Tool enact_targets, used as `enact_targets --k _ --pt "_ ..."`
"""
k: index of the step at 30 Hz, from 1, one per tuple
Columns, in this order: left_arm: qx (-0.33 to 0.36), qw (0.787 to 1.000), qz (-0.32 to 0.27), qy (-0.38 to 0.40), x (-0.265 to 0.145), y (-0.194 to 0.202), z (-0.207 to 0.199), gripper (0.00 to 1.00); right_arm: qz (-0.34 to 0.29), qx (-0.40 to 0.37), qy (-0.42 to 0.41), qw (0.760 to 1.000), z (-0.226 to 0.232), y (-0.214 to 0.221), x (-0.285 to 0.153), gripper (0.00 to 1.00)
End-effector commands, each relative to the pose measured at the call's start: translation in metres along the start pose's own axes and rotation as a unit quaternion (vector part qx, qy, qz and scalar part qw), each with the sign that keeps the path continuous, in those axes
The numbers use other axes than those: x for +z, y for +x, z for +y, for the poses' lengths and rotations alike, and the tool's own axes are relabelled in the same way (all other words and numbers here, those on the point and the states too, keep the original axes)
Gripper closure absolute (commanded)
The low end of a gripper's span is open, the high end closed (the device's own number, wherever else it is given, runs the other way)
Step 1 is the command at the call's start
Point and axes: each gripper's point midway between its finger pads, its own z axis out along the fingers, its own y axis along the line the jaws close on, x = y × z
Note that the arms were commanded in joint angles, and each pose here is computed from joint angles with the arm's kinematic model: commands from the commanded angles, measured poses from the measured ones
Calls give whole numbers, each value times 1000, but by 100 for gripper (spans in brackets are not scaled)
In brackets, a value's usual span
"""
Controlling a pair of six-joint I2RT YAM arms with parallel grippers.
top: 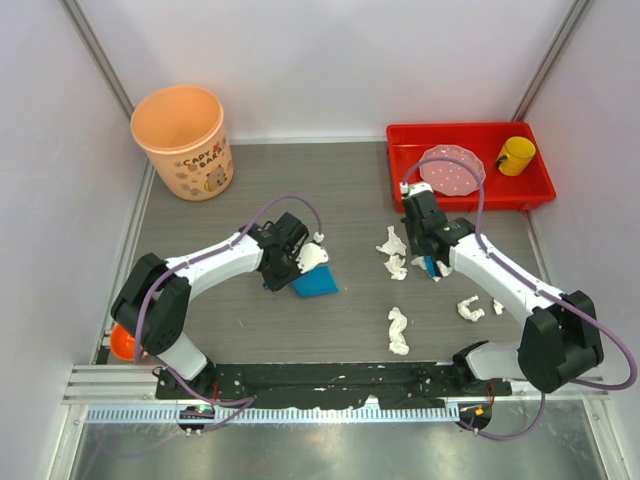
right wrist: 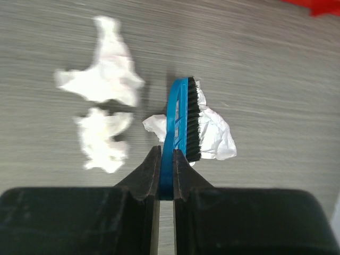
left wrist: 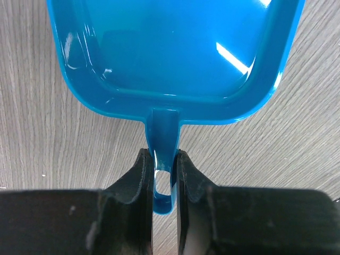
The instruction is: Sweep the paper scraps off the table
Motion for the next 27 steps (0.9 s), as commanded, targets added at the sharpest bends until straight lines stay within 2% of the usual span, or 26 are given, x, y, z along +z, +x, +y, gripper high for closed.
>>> enact_targets --k 1,5,9,13,18,21,22,24,25,27 --pt "9 1000 -11 -20 -1 -7 8 100 -74 10 -147 986 82 -36 -24 99" --pt "11 1000 -10 -24 0 -10 11 100 -114 -32 -236 965 144 -53 -60 99" --pt "18 1000 -7 -23 2 -10 12 100 -133 -40 -257 956 163 -71 -79 99" --pt "35 999 -4 -21 4 -6 11 100 -155 -36 -219 963 146 -94 -98 99" --pt "22 999 11 -46 5 0 19 100 -211 -75 -163 961 120 -131 -108 99" --pt "11 999 16 -47 6 1 19 100 -256 -97 -182 945 118 -174 -99 99" --pt "11 999 14 -46 6 1 19 100 -247 -108 -179 946 116 -179 -77 99" --pt "10 999 7 -43 6 1 16 100 -268 -156 -166 936 113 -197 -62 99" --pt "8 999 3 -40 7 -1 15 100 -250 -176 -162 938 119 -194 -37 99" --pt "0 999 -3 -45 7 -3 17 100 -235 -194 -160 939 122 -194 -18 99"
